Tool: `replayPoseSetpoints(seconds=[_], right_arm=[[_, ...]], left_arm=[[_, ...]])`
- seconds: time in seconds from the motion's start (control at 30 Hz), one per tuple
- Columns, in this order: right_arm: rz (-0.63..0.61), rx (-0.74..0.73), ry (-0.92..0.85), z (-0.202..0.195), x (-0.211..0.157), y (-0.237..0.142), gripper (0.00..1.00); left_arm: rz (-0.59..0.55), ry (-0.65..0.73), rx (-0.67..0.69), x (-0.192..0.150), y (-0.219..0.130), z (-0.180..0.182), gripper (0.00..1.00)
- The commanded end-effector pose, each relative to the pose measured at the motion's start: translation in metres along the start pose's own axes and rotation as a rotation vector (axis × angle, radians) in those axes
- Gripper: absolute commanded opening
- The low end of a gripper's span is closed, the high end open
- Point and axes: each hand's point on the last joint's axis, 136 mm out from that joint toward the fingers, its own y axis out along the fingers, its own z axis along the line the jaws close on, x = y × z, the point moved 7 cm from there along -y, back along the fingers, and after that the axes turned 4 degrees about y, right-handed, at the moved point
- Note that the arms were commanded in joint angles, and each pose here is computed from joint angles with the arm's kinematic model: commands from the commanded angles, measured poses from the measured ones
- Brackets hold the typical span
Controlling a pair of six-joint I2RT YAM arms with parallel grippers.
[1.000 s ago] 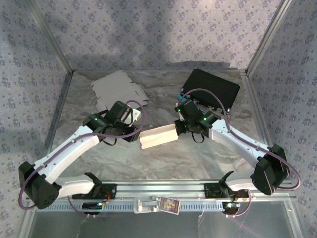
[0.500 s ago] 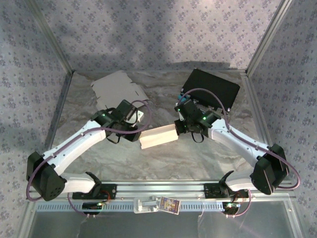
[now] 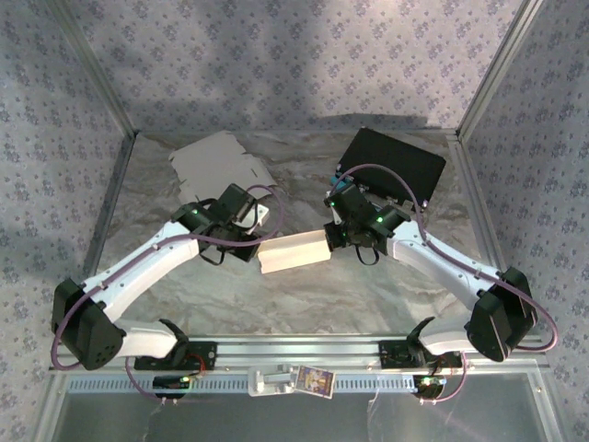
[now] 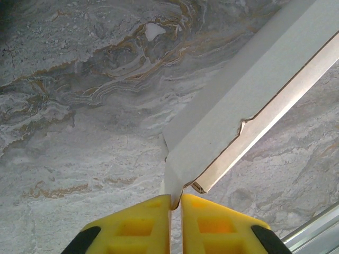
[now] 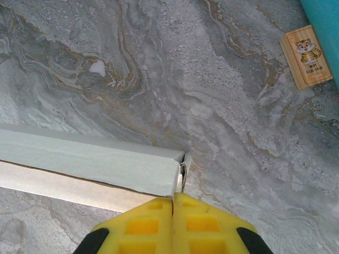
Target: Fold the paper box
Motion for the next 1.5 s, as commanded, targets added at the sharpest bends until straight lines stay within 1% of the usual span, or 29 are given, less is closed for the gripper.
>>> replayPoseSetpoints(seconds=[0.0,0.4,0.5,0.57,0.63,0.77,1.07,1.27,1.47], right_arm=[[0.037,-0.023,0.017,-0.0019,-0.0026,0.0005,0.00],[0.034,-0.029,0.023,-0.0016,-0.0037,-0.0002,0.00],[0.034,-0.030,0.025,-0.0017,-0.0032,-0.0005,0.00],[0.033,-0.028,0.025,-0.0013,-0.0029,-0.0009,0.00],[0.037,-0.028,0.027,-0.0012,-0.0031,-0.0004,0.00],[0.037,-0.028,0.028,-0.0012,-0.0032,-0.0005,0.00],[0.036,-0.025,0.032,-0.0010,-0.0031,-0.0007,0.00],[0.033,-0.024,0.033,-0.0009,-0.0028,-0.0012,0.00],[0.029,-0.030,0.041,-0.0006,-0.0029,-0.0016,0.00]], left_arm=[[-0.026,-0.006,-0.010,0.0104,-0.0064,-0.0005,0.10],[-0.030,-0.035,-0.007,0.0134,-0.0048,-0.0004,0.03],[-0.037,-0.048,-0.013,0.0146,-0.0057,-0.0008,0.03],[-0.039,-0.057,-0.015,0.0146,-0.0061,-0.0010,0.06],[-0.037,-0.060,-0.015,0.0134,-0.0058,-0.0011,0.11],[-0.035,-0.053,-0.006,0.0127,-0.0052,0.0000,0.16],[-0.027,-0.046,0.001,0.0129,-0.0009,0.0008,0.17],[-0.026,-0.042,0.004,0.0147,0.0002,0.0008,0.11],[-0.032,-0.052,0.007,0.0160,-0.0018,0.0007,0.00]])
